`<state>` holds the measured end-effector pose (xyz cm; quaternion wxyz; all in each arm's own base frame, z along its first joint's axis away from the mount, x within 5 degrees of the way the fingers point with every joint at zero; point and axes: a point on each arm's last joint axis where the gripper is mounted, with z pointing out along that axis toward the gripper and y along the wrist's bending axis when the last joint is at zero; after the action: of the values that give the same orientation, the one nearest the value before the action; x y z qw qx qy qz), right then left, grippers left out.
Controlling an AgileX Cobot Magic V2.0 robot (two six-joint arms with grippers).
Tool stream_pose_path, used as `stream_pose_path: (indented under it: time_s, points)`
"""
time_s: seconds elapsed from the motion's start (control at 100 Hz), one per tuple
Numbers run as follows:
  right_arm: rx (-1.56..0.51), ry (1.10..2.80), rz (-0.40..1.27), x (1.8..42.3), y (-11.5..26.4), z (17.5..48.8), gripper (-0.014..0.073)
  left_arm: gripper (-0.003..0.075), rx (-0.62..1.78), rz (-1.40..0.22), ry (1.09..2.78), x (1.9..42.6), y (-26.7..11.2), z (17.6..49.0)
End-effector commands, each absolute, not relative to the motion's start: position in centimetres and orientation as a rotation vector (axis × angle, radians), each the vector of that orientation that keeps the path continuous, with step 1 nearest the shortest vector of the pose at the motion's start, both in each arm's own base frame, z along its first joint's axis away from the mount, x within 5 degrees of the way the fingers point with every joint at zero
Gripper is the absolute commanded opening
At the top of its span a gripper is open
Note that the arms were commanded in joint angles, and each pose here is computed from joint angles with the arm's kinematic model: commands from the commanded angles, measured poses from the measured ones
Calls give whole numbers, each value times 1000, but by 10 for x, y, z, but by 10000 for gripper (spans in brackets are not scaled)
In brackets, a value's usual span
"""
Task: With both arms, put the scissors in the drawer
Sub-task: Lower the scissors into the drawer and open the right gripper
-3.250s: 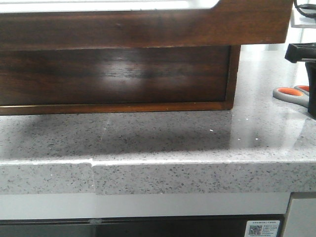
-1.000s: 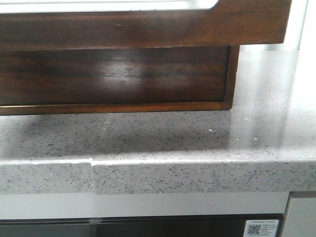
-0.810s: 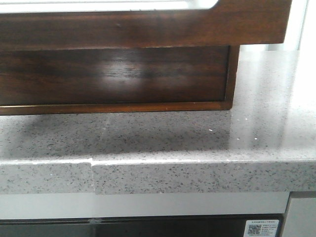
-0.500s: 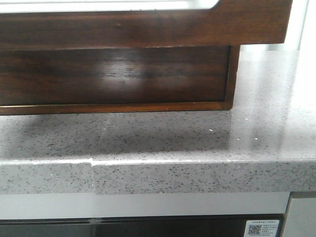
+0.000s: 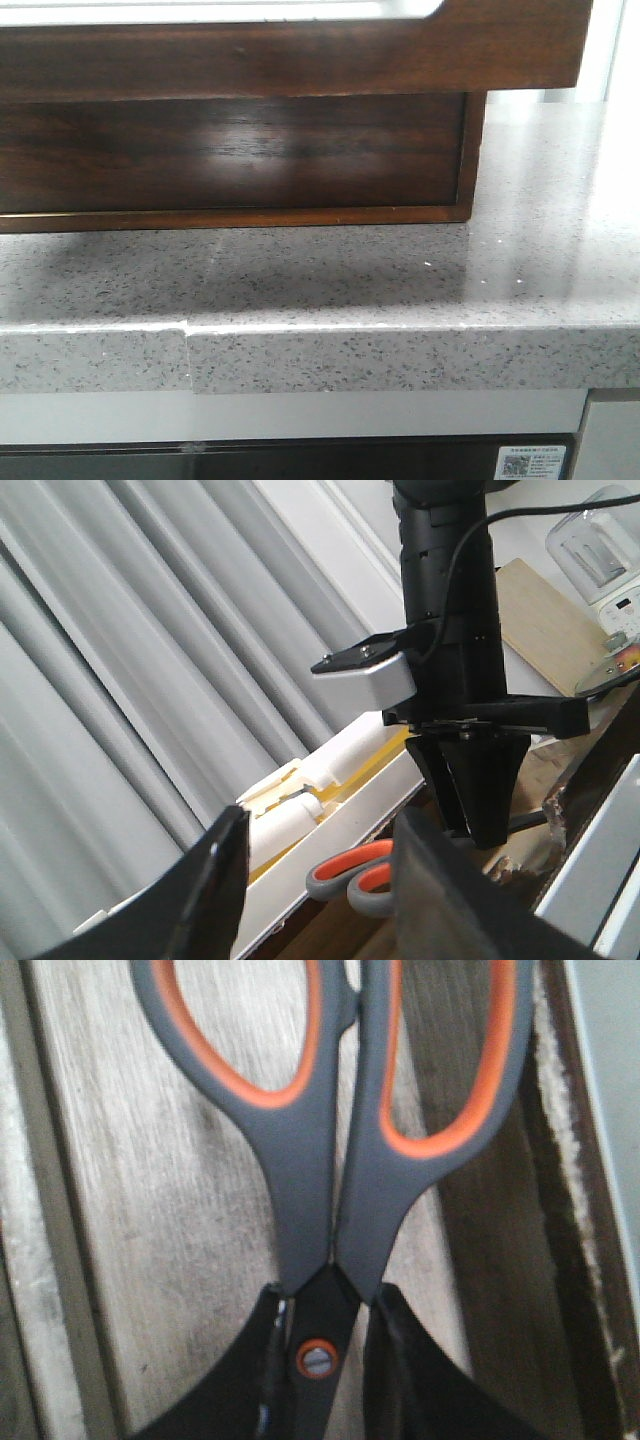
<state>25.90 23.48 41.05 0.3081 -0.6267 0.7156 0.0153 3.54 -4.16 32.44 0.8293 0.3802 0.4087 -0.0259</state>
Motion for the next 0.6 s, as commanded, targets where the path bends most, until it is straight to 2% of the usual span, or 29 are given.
stream_pose_path:
  time_s: [0.0, 0.59]
  points:
    - [-1597, 1803, 24, 256, 231, 431, -69, 314, 778, -106, 828, 32, -42, 335]
    - [-1647, 1855, 25, 265, 240, 413, -69, 314, 778, -106, 828, 32, -42, 335]
